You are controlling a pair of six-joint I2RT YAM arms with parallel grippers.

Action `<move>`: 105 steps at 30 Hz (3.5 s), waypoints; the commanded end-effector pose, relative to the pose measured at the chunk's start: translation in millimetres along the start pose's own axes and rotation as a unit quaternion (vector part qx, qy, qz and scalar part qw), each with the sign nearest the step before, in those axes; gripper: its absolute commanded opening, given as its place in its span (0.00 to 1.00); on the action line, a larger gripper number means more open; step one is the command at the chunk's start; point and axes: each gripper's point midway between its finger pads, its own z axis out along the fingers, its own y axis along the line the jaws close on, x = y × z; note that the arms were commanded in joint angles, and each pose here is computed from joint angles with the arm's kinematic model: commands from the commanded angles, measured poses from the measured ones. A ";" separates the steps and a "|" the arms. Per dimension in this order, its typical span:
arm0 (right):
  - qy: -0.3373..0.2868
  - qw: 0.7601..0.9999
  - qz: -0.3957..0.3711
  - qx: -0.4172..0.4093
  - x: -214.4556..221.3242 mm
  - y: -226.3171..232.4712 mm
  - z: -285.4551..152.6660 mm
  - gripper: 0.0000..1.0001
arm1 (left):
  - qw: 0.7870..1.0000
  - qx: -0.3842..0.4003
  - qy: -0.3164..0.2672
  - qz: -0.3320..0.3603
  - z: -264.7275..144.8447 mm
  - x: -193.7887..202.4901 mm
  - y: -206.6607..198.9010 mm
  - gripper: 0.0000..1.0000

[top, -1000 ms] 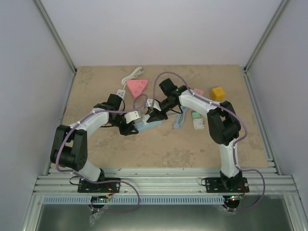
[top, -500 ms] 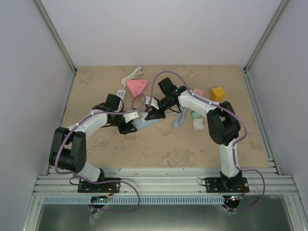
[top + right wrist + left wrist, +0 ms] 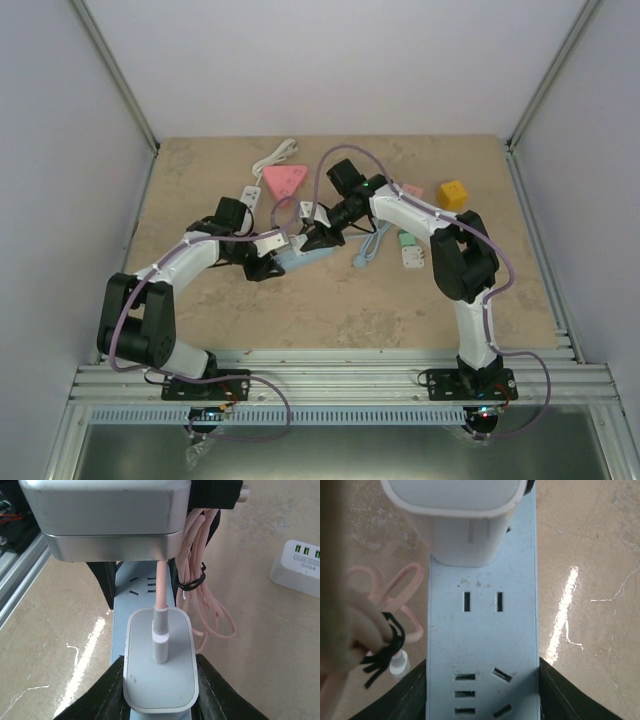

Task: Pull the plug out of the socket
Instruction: Remove the plug from the socket.

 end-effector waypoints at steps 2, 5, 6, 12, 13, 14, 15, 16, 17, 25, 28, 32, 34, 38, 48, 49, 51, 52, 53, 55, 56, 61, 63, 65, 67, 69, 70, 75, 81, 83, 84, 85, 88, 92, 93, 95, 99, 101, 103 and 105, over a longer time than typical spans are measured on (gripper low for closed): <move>0.031 0.999 -0.015 0.013 -4.4 1.7 16.8 0.00 | 0.999 0.014 -0.043 0.021 -3.1 -19.0 0.2 0.00; 0.034 0.999 -0.023 0.010 -9.1 5.2 23.9 0.01 | 0.999 0.013 -0.043 0.023 -3.7 -19.2 -0.3 0.00; 0.034 0.999 -0.022 0.010 -8.9 4.7 24.4 0.01 | 0.999 0.014 -0.043 0.023 -3.6 -18.9 -0.6 0.00; 0.019 1.000 -0.021 0.004 -11.1 4.7 19.8 0.01 | 0.999 0.013 -0.044 0.023 -3.8 -18.9 -0.9 0.00; 0.012 1.000 -0.021 0.001 -11.7 4.5 17.3 0.01 | 0.999 0.013 -0.044 0.024 -3.7 -18.7 -0.9 0.00; 0.007 1.000 -0.018 -0.001 -11.2 3.9 14.5 0.01 | 0.999 0.013 -0.044 0.024 -3.9 -18.8 -1.2 0.00; 0.000 1.000 -0.016 -0.002 -10.6 2.0 10.6 0.01 | 0.999 0.014 -0.045 0.023 -4.0 -19.0 -1.4 0.00; -0.008 1.000 -0.012 -0.007 -9.2 1.8 7.6 0.01 | 0.999 0.012 -0.046 0.025 -4.7 -19.7 -1.0 0.00; -0.016 1.000 -0.007 -0.011 -7.5 1.3 3.7 0.01 | 0.999 0.012 -0.047 0.024 -5.0 -20.0 -0.9 0.00; -0.041 0.999 -0.008 -0.030 -3.2 6.3 -7.6 0.01 | 0.998 0.011 -0.049 0.023 -5.6 -19.7 0.1 0.00; -0.042 0.999 -0.006 -0.027 -5.6 4.6 -8.2 0.01 | 0.998 0.010 -0.049 0.023 -5.5 -19.2 0.1 0.00; -0.024 1.000 -0.001 -0.008 -6.2 -1.2 -4.7 0.01 | 0.998 0.010 -0.049 0.022 -5.5 -19.6 1.0 0.00; -0.009 1.000 -0.003 0.002 -4.6 -3.2 0.1 0.01 | 0.998 0.010 -0.049 0.022 -5.4 -19.5 0.9 0.00; 0.008 1.000 -0.005 0.011 -4.8 -4.4 8.7 0.01 | 0.999 0.011 -0.048 0.022 -5.2 -18.9 0.4 0.00; -0.005 1.000 0.002 -0.010 -17.1 2.1 12.1 0.01 | 0.999 0.010 -0.047 0.023 -4.2 -17.7 0.8 0.00; -0.006 1.000 0.005 -0.018 -16.0 4.2 13.3 0.00 | 0.999 0.010 -0.047 0.024 -4.0 -17.4 0.8 0.00; -0.008 0.999 0.007 -0.033 -14.2 8.0 15.7 0.01 | 0.999 0.009 -0.047 0.024 -4.1 -17.3 0.7 0.00; -0.009 0.999 0.010 -0.038 -13.6 8.5 16.5 0.01 | 0.999 0.009 -0.047 0.025 -4.2 -17.3 0.8 0.00; -0.008 0.999 0.013 -0.041 -12.6 8.6 17.4 0.01 | 0.999 0.007 -0.047 0.025 -4.3 -17.2 1.4 0.00; -0.004 0.999 0.019 -0.045 -9.1 7.8 19.5 0.01 | 0.999 0.002 -0.047 0.025 -4.2 -16.6 2.4 0.00; -0.003 0.999 0.021 -0.046 -7.7 7.5 20.2 0.01 | 0.999 0.000 -0.046 0.025 -4.1 -16.4 3.3 0.00; -0.009 0.998 0.037 -0.046 -4.6 3.6 19.2 0.01 | 0.998 -0.022 -0.052 0.028 -7.2 -18.5 7.4 0.00; -0.011 0.998 0.043 -0.045 -3.6 1.4 18.2 0.01 | 0.997 -0.031 -0.056 0.033 -9.0 -19.5 8.6 0.00; -0.012 0.998 0.049 -0.045 -1.6 0.4 17.8 0.01 | 0.997 -0.035 -0.057 0.035 -9.5 -19.3 8.8 0.00; -0.012 0.997 0.055 -0.043 -0.3 -2.0 17.2 0.01 | 0.997 -0.036 -0.057 0.036 -9.6 -18.8 8.4 0.00; -0.012 0.997 0.062 -0.039 1.1 -5.3 15.5 0.01 | 0.997 -0.038 -0.058 0.038 -10.0 -19.3 9.1 0.00; -0.011 0.997 0.061 -0.036 1.2 -6.9 14.6 0.00 | 0.997 -0.038 -0.058 0.038 -10.0 -19.2 8.6 0.00; 0.005 0.999 0.043 -0.022 5.0 -7.5 10.0 0.01 | 0.997 -0.027 -0.055 0.036 -7.8 -18.2 7.3 0.00; 0.009 1.000 -0.014 0.018 1.5 -5.1 0.8 0.01 | 0.998 -0.002 -0.049 0.027 -4.7 -17.2 3.0 0.00; 0.010 0.999 -0.033 0.034 0.2 -2.8 -2.2 0.01 | 0.998 0.003 -0.049 0.026 -4.1 -17.2 2.2 0.00; 0.010 0.998 -0.041 0.041 0.2 -1.7 -2.8 0.01 | 0.998 0.005 -0.049 0.026 -3.7 -17.2 1.4 0.00; 0.009 0.998 -0.049 0.047 0.0 -0.2 -3.2 0.01 | 0.998 0.007 -0.049 0.025 -3.8 -17.4 1.1 0.00; 0.007 0.995 -0.069 0.069 -1.2 1.6 -5.4 0.01 | 0.998 0.018 -0.050 0.025 -3.6 -17.9 -1.8 0.00; 0.016 0.992 -0.091 0.089 -0.8 2.1 -6.3 0.01 | 0.998 0.027 -0.047 0.023 -1.9 -16.7 -3.3 0.00; 0.015 0.992 -0.091 0.090 -1.6 2.2 -6.6 0.01 | 0.998 0.027 -0.047 0.022 -2.0 -16.6 -3.4 0.00; 0.011 0.992 -0.090 0.085 -4.5 3.3 -6.6 0.00 | 0.998 0.026 -0.047 0.024 -2.0 -16.7 -3.2 0.00; 0.003 0.996 -0.070 0.061 -5.6 4.4 -2.7 0.00 | 0.998 0.016 -0.046 0.028 -3.1 -15.5 -2.1 0.00; 0.001 0.998 -0.055 0.043 -4.3 6.2 0.1 0.01 | 0.998 0.008 -0.048 0.032 -4.2 -16.1 -0.8 0.00; -0.001 0.999 -0.042 0.029 -2.5 6.5 3.4 0.00 | 0.998 0.002 -0.049 0.033 -5.1 -16.2 0.2 0.00; -0.005 0.999 -0.028 0.016 -1.4 6.7 4.3 0.00 | 0.998 -0.005 -0.050 0.035 -6.0 -16.7 1.6 0.00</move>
